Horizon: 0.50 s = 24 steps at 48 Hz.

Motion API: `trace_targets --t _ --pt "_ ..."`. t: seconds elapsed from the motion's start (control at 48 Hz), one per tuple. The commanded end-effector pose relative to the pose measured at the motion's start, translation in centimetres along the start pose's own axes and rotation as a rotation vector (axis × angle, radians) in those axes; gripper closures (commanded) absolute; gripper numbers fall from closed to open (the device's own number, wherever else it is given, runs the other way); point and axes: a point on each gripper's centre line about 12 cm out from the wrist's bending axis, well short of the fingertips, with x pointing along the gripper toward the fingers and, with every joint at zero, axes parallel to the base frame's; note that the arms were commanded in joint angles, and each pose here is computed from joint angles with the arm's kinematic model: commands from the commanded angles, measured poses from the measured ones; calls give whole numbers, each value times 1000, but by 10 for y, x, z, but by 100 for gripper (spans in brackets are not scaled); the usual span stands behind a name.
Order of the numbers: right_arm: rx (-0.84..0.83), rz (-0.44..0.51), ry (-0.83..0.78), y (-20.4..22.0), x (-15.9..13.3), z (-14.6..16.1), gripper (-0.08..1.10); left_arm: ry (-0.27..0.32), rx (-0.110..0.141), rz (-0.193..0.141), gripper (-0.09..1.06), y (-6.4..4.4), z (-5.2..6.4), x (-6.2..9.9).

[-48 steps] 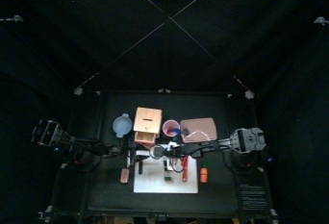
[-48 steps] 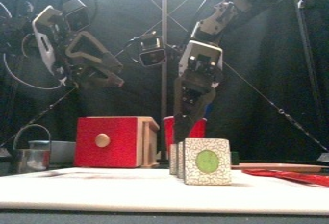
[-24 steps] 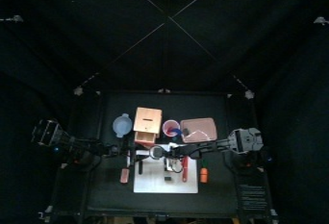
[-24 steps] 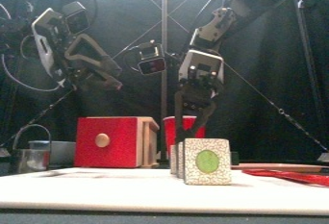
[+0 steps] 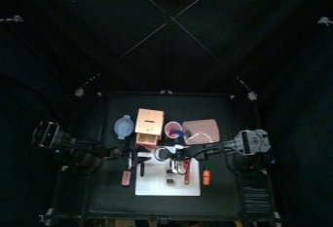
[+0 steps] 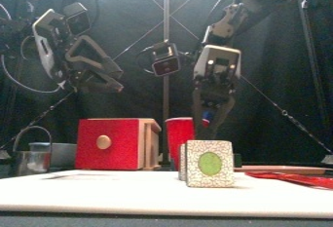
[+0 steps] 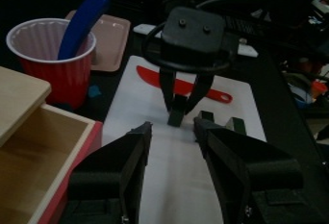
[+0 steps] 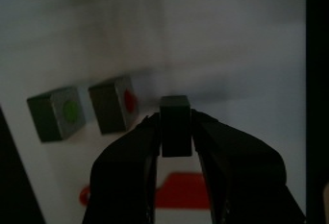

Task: Place sushi on board then cut the sushi with the knife then place the pieces on the plate
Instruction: Place the 4 sushi pieces on the plate

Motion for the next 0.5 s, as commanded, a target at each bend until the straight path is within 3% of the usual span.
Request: trace_targets --t 0.021,0.5 --pt "38 21 -70 1 -46 3 42 -19 1 -6 17 -2 5 1" --pt "310 -66 -116 -34 -103 -84 42 12 0 -6 17 -2 2 2"
